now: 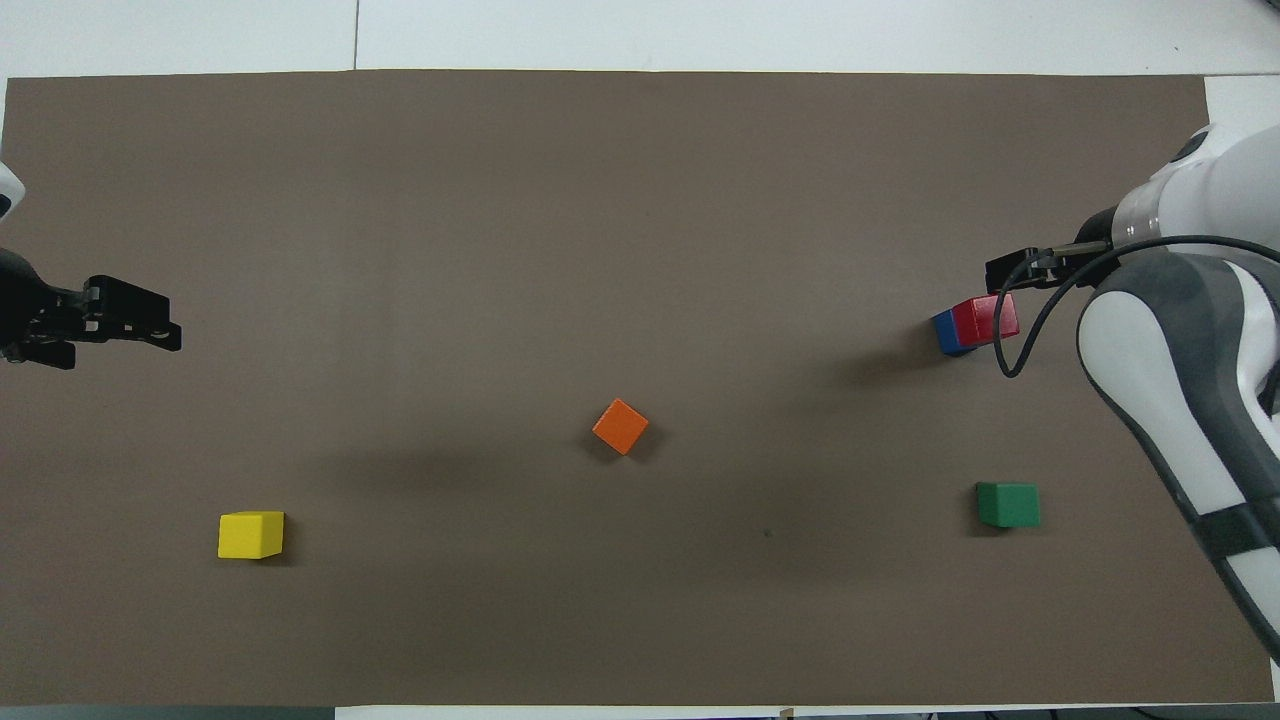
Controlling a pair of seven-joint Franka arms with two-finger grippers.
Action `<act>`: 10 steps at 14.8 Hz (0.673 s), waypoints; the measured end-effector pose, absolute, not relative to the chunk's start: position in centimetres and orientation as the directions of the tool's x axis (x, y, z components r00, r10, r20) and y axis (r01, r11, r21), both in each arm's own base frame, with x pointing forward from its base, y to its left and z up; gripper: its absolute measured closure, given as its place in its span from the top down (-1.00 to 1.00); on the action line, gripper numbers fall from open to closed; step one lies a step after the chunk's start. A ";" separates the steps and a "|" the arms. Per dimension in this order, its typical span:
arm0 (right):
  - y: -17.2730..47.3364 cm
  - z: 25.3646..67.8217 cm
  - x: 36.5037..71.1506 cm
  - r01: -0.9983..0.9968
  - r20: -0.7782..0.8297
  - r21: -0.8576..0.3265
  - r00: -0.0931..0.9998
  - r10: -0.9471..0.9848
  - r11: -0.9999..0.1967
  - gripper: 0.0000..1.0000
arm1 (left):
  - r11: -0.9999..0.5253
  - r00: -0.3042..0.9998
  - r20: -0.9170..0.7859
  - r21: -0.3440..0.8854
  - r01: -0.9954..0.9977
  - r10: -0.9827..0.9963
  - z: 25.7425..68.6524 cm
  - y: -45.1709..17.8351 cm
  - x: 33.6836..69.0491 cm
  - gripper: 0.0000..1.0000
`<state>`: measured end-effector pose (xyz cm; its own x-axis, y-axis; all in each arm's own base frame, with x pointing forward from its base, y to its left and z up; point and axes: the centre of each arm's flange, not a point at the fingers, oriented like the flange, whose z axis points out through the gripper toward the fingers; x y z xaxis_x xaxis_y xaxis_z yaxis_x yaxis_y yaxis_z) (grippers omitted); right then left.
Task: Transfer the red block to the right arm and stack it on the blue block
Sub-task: 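Open the right gripper and withdraw it from the stacked blocks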
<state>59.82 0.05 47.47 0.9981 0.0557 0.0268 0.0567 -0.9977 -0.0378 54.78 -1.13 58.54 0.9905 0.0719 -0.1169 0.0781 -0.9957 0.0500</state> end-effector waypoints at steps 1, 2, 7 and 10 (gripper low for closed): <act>0.1 48.6 59.7 0.058 0.015 -0.039 0.998 0.057 -0.998 1.00 | -0.996 0.991 -0.117 0.050 0.079 0.072 58.5 -1.1 54.8 1.00; 0.1 49.8 59.5 0.058 0.002 -0.040 0.998 0.058 -0.998 1.00 | -0.996 0.991 -0.117 0.050 0.079 0.072 58.5 -1.1 54.8 1.00; -0.1 55.6 57.8 0.057 -0.037 -0.044 0.998 0.059 -0.997 1.00 | -0.996 0.990 -0.117 0.050 0.079 0.072 58.5 -1.1 54.8 1.00; -0.1 58.7 55.9 0.057 -0.039 -0.041 0.998 0.058 -0.998 1.00 | -0.996 0.990 -0.117 0.050 0.079 0.072 58.5 -1.1 54.8 1.00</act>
